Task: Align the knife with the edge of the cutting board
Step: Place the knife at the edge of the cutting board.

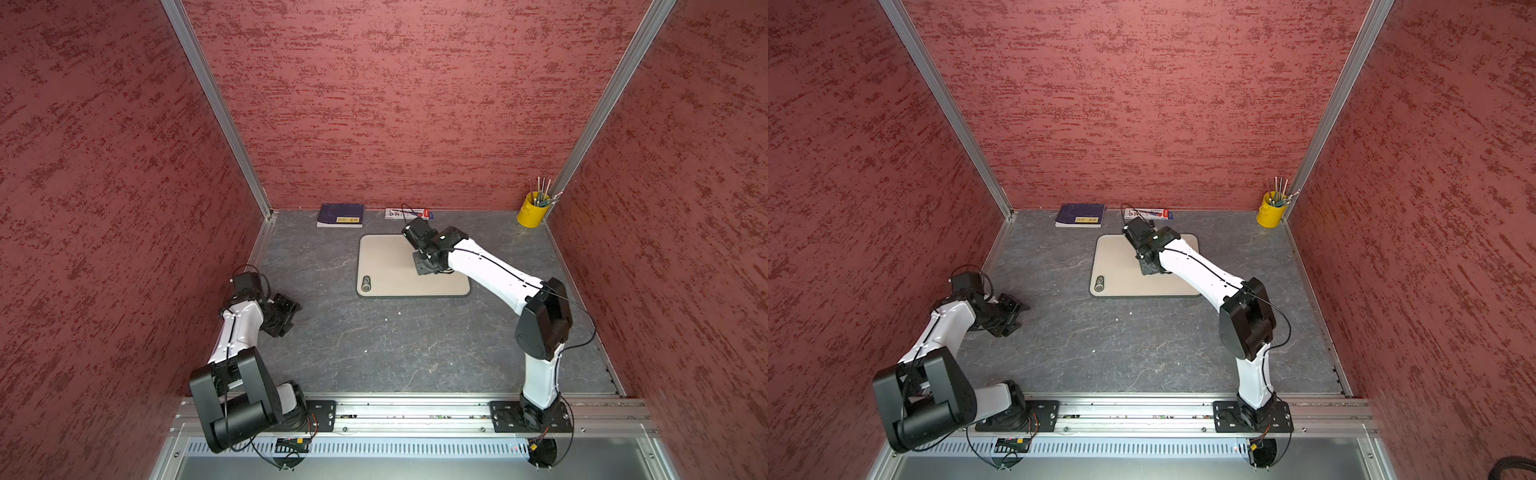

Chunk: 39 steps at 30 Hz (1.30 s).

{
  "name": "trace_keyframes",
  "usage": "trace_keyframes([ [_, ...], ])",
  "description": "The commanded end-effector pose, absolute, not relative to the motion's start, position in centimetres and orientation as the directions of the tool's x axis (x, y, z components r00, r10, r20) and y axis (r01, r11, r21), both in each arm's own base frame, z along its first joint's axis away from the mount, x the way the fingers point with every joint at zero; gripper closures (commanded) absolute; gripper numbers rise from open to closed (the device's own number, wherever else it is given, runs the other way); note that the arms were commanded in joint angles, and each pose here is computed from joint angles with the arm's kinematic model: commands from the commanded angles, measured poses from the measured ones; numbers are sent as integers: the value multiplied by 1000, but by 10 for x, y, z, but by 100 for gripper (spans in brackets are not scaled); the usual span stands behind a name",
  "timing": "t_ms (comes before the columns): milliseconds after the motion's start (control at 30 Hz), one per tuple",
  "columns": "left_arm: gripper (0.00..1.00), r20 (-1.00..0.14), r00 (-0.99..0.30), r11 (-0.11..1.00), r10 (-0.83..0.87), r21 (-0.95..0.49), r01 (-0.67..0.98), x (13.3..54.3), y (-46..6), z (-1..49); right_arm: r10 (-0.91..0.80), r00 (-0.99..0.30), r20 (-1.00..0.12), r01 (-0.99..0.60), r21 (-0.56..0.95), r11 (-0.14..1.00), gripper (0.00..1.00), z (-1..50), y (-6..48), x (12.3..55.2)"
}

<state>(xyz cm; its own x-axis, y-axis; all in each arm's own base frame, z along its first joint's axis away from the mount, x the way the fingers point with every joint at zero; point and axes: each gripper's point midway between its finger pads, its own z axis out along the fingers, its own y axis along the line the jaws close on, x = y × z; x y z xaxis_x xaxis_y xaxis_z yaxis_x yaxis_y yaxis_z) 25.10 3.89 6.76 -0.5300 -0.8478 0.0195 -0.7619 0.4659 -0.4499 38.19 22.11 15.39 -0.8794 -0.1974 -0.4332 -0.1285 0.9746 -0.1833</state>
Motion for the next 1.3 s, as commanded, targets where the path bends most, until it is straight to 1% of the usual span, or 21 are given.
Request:
trace_keyframes([
  [0,42,32,-574,503,-818,-443,-742,255,31,68,-141,-935,-325,-39,-301,953,100,133,179,339],
  [133,42,48,-606,537,-794,-411,-736,258,26,65,-47,-973,-224,18,-280,960,100,101,168,305],
  [167,42,49,-614,546,-788,-405,-733,259,25,66,-27,-976,-217,34,-271,962,100,97,167,300],
  [267,41,41,-638,576,-769,-387,-720,260,24,68,6,-969,-245,51,-175,983,100,90,178,298],
  [333,41,45,-639,578,-768,-381,-721,260,23,68,8,-962,-272,52,-156,986,100,93,180,303],
  [400,41,41,-643,583,-765,-379,-718,259,22,68,-24,-954,-299,15,-128,992,100,98,188,310],
  [467,41,41,-648,590,-760,-375,-715,259,20,66,-26,-952,-304,16,-136,991,100,99,188,312],
  [500,41,43,-651,594,-757,-368,-715,258,19,65,-33,-955,-294,11,-148,989,100,95,188,312],
  [633,41,65,-666,609,-743,-346,-714,257,15,57,-47,-968,-247,37,-326,945,100,78,163,307],
  [833,40,73,-679,624,-730,-335,-706,256,10,54,-96,-959,-268,63,-529,846,100,78,134,304],
  [1067,40,76,-688,635,-722,-323,-702,255,7,54,-139,-961,-238,38,-616,787,100,73,126,292],
  [1267,39,71,-697,646,-714,-316,-695,255,5,53,-156,-963,-218,15,-626,780,100,59,126,286],
])
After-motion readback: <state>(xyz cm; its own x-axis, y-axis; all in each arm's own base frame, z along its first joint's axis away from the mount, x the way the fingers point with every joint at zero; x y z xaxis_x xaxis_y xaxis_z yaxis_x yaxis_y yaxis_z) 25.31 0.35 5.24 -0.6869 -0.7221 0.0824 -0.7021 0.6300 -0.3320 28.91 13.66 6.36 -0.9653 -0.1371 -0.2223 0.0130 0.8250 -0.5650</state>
